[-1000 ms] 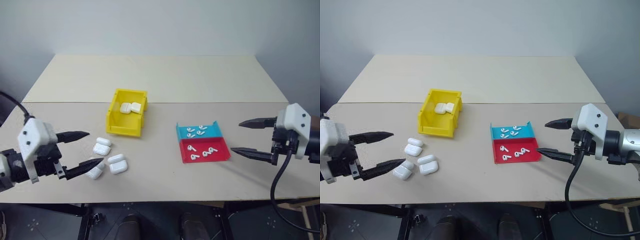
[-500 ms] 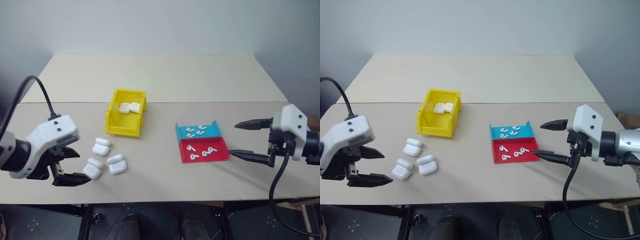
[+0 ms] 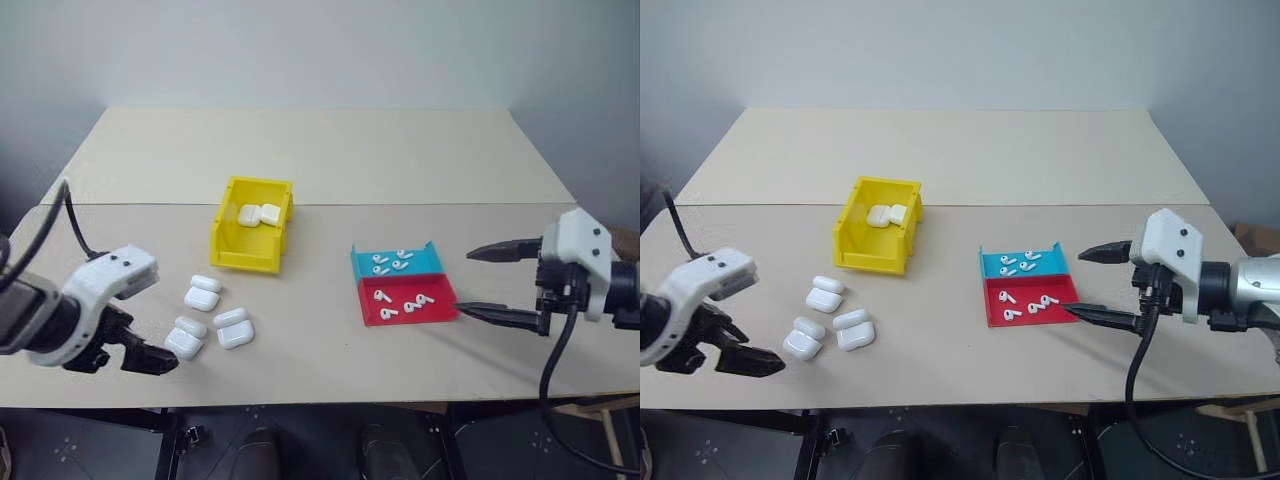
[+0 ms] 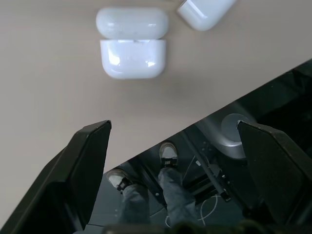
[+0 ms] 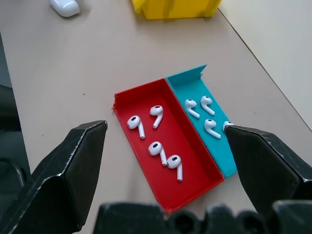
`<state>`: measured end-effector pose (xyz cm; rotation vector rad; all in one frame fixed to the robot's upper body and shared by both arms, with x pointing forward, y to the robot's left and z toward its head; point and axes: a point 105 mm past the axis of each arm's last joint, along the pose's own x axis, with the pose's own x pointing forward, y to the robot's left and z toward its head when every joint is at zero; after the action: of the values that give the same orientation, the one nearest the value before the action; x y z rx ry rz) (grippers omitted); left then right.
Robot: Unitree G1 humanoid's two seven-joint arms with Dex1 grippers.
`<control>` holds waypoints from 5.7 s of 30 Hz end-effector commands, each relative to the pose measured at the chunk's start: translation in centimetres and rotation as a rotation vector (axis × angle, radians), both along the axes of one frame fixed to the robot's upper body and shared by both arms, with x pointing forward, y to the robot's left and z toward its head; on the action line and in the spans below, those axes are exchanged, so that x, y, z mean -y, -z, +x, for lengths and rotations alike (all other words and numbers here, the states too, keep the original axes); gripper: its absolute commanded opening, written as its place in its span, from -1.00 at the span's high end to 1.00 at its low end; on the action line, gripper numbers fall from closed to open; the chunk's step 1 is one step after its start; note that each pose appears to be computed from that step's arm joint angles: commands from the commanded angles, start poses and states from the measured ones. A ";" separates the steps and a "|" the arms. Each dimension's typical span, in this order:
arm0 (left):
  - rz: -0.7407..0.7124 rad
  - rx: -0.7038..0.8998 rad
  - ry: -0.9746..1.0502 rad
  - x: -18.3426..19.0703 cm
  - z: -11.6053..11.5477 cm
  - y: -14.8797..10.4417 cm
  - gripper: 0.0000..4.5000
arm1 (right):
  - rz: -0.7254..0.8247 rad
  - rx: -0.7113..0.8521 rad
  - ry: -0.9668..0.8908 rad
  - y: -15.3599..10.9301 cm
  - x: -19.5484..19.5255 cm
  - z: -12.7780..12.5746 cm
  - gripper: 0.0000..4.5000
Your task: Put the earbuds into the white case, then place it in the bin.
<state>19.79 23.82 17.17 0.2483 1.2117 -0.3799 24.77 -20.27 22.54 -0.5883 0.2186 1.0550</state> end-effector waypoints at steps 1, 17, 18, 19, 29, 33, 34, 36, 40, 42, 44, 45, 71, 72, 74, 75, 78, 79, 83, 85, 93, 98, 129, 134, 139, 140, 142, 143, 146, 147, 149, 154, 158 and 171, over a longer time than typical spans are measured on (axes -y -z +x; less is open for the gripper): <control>0.042 0.084 -0.064 -0.5 1.1 0.8 -1.00 | -0.007 0.006 -0.027 -1.1 -0.1 0.0 -0.99; 0.031 0.130 -0.143 1.4 5.3 4.6 -1.00 | -0.027 0.013 -0.042 -1.6 0.1 0.0 -0.99; 0.037 0.119 -0.140 1.4 5.5 4.7 -1.00 | -0.027 0.014 -0.039 -1.6 0.1 -0.1 -0.99; 0.041 0.108 -0.136 1.4 5.5 4.8 -1.00 | -0.028 0.014 -0.036 -1.7 0.2 -0.2 -0.99; 0.070 0.046 -0.134 1.2 6.1 5.4 -1.00 | -0.023 0.015 -0.021 -1.6 0.1 -0.5 -0.99; 0.065 0.019 -0.120 1.7 6.3 5.8 -1.00 | -0.024 0.012 -0.013 -1.3 0.1 -0.7 -0.99; 0.063 0.015 -0.118 1.8 6.3 5.9 -1.00 | -0.023 0.011 -0.012 -1.3 0.1 -0.7 -0.99; 0.061 0.009 -0.110 2.1 6.4 6.0 -1.00 | -0.021 0.011 -0.009 -1.2 0.1 -0.8 -0.99; 0.065 0.007 -0.094 2.2 6.2 6.0 -0.72 | -0.021 0.007 -0.004 -1.1 0.2 -1.1 -1.00; 0.068 0.010 -0.084 2.1 6.0 5.8 -0.45 | -0.021 0.004 0.001 -1.1 0.3 -1.2 -1.00; 0.074 0.016 -0.083 1.8 5.9 5.5 -0.26 | -0.022 0.004 0.003 -1.0 0.3 -1.3 -1.00; 0.079 0.022 -0.090 1.6 5.8 5.4 -0.26 | -0.023 0.004 0.003 -1.0 0.3 -1.2 -1.00; -0.786 1.060 0.761 7.3 3.1 -10.5 -0.26 | 0.036 0.025 -0.067 -1.2 -1.9 0.8 -1.00; -0.783 1.083 0.823 8.1 3.4 -10.2 -0.26 | 0.023 0.009 -0.075 -1.2 -2.3 0.9 -1.00; -0.869 1.166 0.909 9.1 3.6 -10.1 -0.26 | -0.030 -0.034 -0.081 -0.9 -2.7 1.1 -1.00; -0.907 1.195 0.928 9.4 3.7 -10.1 -0.26 | -0.045 -0.049 -0.083 -0.8 -2.8 1.2 -1.00; -0.936 1.139 1.105 10.7 3.9 -9.3 -0.26 | -0.146 -0.085 -0.080 -0.2 -3.1 2.0 -1.00; -0.943 1.106 1.155 11.1 4.1 -9.1 -0.26 | -0.188 -0.094 -0.080 0.2 -3.2 2.2 -0.92; -0.963 0.984 1.237 13.0 4.9 -7.8 -0.26 | -0.333 -0.141 -0.083 2.4 -3.3 3.2 -0.40; -0.957 0.960 1.238 13.7 5.3 -7.2 -0.26 | -0.401 -0.153 -0.076 3.5 -3.0 3.7 -0.11; -1.036 0.949 1.292 15.6 4.5 -6.5 -0.26 | -0.506 -0.168 0.017 5.5 -2.7 6.4 -0.11; -1.032 0.957 1.279 16.0 4.2 -6.3 -0.26 | -0.526 -0.174 -0.041 6.3 -3.7 6.3 -0.11; -1.032 0.948 1.245 16.1 3.1 -6.2 -0.26 | -0.655 -0.186 -0.150 9.5 -4.0 7.3 0.70; -1.034 0.945 1.249 16.2 3.1 -6.2 -0.26 | -0.654 -0.183 -0.140 9.5 -3.9 7.4 0.70; -1.045 0.949 1.247 16.0 3.4 -6.6 -0.26 | -0.462 -0.209 -0.057 6.0 -3.9 7.3 0.70; -1.049 0.949 1.247 15.9 3.4 -6.6 -0.26 | -0.410 -0.219 -0.045 5.1 -3.9 6.9 0.70; -1.068 0.949 1.249 15.9 3.4 -6.8 -0.26 | -0.292 -0.243 -0.038 3.2 -4.0 5.7 0.70; -1.074 0.950 1.249 15.8 3.4 -6.9 -0.26 | -0.235 -0.253 -0.041 2.4 -4.1 5.0 0.70; -1.088 0.961 1.238 16.1 4.0 -7.2 -0.26 | 0.039 -0.215 -0.053 -1.2 -4.7 3.1 0.70; -1.100 0.963 1.233 16.2 4.1 -7.4 -0.26 | 0.128 -0.169 -0.050 -2.2 -4.9 2.8 0.70; -1.120 0.962 1.221 16.4 4.5 -7.6 -0.26 | 0.298 -0.080 -0.054 -4.2 -5.2 2.2 0.70; -1.146 0.898 1.184 17.5 5.6 -8.2 -0.26 | 0.562 0.105 -0.111 -7.5 -7.3 0.2 0.70; -1.146 0.865 1.150 18.6 6.3 -9.0 -0.26 | 0.666 0.173 -0.144 -9.2 -9.1 -0.5 0.70; -1.164 0.906 1.150 19.3 5.9 -9.3 -0.26 | 0.626 0.114 -0.184 -7.6 -11.9 -1.0 0.70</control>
<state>26.52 4.52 25.59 0.0105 -0.2199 -1.6492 24.45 -8.52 29.58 -0.0661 -0.2135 1.1863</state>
